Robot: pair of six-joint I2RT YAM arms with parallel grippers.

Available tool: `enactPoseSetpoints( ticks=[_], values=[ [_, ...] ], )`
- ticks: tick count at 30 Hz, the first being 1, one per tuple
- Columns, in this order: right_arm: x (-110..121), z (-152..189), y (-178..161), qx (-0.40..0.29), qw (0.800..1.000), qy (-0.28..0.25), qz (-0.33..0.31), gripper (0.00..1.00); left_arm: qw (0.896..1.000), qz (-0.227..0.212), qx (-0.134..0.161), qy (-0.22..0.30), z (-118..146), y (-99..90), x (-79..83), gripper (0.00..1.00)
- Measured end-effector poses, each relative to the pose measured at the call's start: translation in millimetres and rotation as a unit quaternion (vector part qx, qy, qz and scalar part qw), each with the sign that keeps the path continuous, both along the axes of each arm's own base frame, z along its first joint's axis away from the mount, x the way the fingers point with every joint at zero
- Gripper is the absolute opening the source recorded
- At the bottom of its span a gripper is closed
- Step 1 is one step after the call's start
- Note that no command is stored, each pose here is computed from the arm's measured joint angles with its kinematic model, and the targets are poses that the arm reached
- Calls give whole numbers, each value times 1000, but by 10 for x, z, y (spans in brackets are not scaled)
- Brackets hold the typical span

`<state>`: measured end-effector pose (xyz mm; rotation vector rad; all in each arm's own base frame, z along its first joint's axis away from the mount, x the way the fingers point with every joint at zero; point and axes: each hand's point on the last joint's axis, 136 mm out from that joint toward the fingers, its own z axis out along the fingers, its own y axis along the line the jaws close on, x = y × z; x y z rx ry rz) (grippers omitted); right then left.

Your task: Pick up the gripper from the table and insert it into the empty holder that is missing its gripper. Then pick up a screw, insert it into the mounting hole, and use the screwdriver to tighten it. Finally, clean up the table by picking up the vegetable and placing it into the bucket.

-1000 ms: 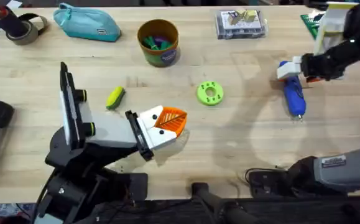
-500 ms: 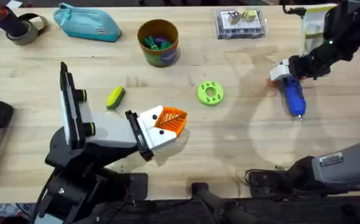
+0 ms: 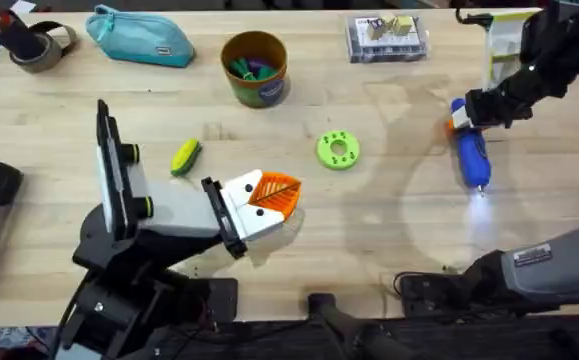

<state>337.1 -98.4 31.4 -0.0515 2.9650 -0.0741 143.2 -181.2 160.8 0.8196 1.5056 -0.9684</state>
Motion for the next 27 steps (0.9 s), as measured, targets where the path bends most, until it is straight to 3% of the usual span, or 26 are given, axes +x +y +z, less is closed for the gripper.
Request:
enactPoseSetpoints(
  ticks=[18, 22, 27],
  values=[
    [-34, 156, 65, 18, 1000, 19, -12, 26, 1000, 0, 0, 0, 0, 0, 0, 5],
    [233, 587, 149, 22, 999, -40, -1, 25, 1000, 0, 0, 0, 0, 0, 0, 5],
    [744, 1547, 429, 46, 979, -197, 32, 25, 1000, 0, 0, 0, 0, 0, 0, 5]
  ],
)
